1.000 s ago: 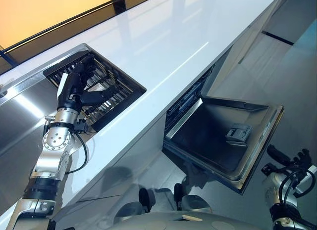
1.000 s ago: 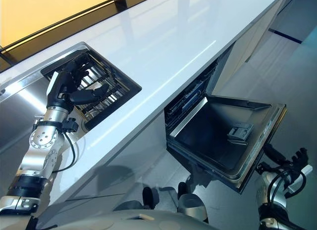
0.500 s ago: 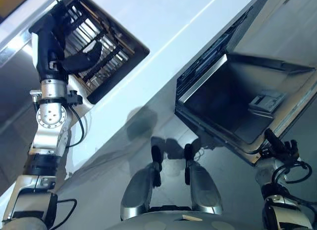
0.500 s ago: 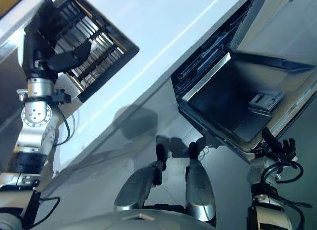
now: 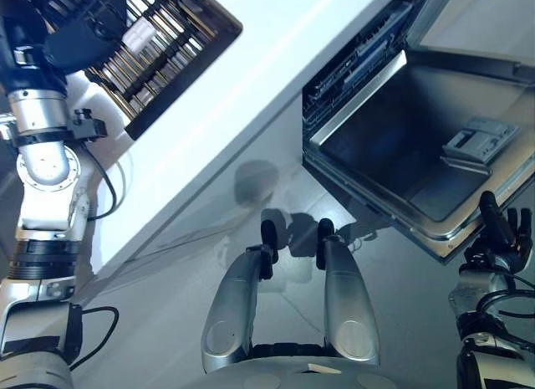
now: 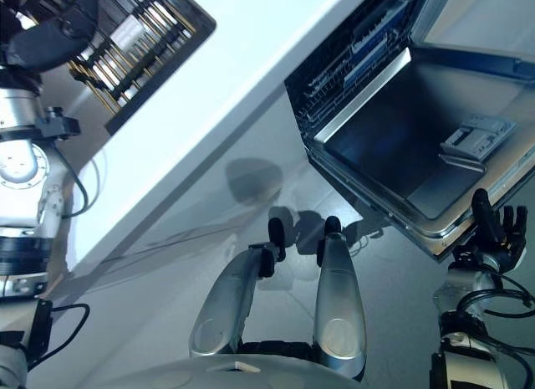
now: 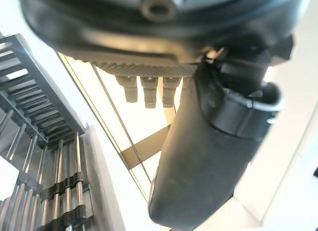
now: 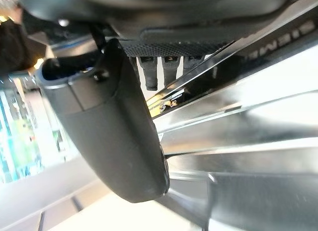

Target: Pick up plates and place into dishwasher.

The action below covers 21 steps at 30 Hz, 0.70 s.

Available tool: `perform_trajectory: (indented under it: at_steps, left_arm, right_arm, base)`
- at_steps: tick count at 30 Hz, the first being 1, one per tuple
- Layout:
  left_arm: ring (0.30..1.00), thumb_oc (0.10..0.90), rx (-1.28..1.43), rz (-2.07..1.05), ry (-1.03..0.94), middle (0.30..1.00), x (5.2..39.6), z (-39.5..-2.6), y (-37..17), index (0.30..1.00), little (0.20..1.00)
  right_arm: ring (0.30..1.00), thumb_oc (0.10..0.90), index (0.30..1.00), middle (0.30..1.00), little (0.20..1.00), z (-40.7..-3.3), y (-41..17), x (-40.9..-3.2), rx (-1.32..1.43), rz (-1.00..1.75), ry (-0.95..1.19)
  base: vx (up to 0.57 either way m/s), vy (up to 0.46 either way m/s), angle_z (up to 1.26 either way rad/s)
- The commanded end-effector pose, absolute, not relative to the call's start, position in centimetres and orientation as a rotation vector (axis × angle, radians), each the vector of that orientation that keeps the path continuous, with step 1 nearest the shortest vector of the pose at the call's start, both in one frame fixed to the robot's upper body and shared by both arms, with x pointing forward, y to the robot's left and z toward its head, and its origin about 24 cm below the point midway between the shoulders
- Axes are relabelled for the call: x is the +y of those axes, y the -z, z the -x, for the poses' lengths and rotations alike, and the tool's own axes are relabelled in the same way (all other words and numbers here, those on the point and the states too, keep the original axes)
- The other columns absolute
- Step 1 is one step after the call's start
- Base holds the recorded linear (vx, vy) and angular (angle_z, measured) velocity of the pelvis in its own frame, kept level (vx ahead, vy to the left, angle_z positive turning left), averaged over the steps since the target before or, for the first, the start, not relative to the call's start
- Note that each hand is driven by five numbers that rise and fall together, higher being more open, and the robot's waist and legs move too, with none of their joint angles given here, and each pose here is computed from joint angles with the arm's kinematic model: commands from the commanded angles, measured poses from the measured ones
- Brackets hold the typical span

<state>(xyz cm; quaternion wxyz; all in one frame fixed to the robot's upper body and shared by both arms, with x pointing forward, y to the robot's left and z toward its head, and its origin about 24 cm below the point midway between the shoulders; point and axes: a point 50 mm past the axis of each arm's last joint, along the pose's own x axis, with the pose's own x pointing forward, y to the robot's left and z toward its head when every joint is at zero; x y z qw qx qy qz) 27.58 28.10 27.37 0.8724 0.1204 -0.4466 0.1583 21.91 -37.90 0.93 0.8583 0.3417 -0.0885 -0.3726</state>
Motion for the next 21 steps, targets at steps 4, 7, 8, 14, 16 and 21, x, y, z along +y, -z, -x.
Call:
perform_trajectory:
  at_steps: [4,7,8,14,16,21]
  left_arm:
    - [0.9,0.8,-1.044,-0.171,-0.33,0.9,27.3,-27.2,-27.1,0.9,0.9]
    - [0.9,0.8,-1.045,-0.195,-0.327,0.9,27.4,-27.1,-27.3,0.9,0.9]
    - [0.9,0.8,-1.048,-0.202,-0.328,0.9,27.4,-27.1,-27.3,0.9,0.9]
    - [0.9,0.8,-1.07,-0.226,-0.327,0.9,27.3,-27.0,-27.4,0.9,0.9]
    - [0.9,0.8,-1.07,-0.225,-0.325,0.9,27.3,-27.0,-27.4,0.9,0.9]
    - [0.9,0.8,-1.069,-0.216,-0.335,0.9,27.1,-27.3,-27.0,0.9,0.9]
  right_arm:
    - [0.9,0.8,0.9,0.9,0.9,-28.9,-6.3,-29.9,-0.322,-0.705,0.025]
    - [0.9,0.8,0.9,0.9,0.9,-30.2,-9.0,-26.5,-0.35,-0.666,-0.205]
    - [0.9,0.8,0.9,0.9,0.9,-30.5,-9.9,-25.3,-0.36,-0.646,-0.284]
    - [0.9,0.8,0.9,0.9,0.9,-30.4,-15.6,-18.6,-0.477,-0.591,-0.715]
    - [0.9,0.8,0.9,0.9,0.9,-30.1,-16.7,-17.6,-0.517,-0.591,-0.791]
    - [0.9,0.8,0.9,0.9,0.9,-28.0,-21.5,-13.4,-0.709,-0.658,-1.076]
  base:
    - [-0.05,-0.06,-0.1]
    - [-0.06,-0.048,-0.17]
    - [-0.05,-0.042,-0.24]
    - [-0.03,-0.013,-0.33]
    - [0.0,0.01,-0.36]
    - [0.0,0.044,-0.35]
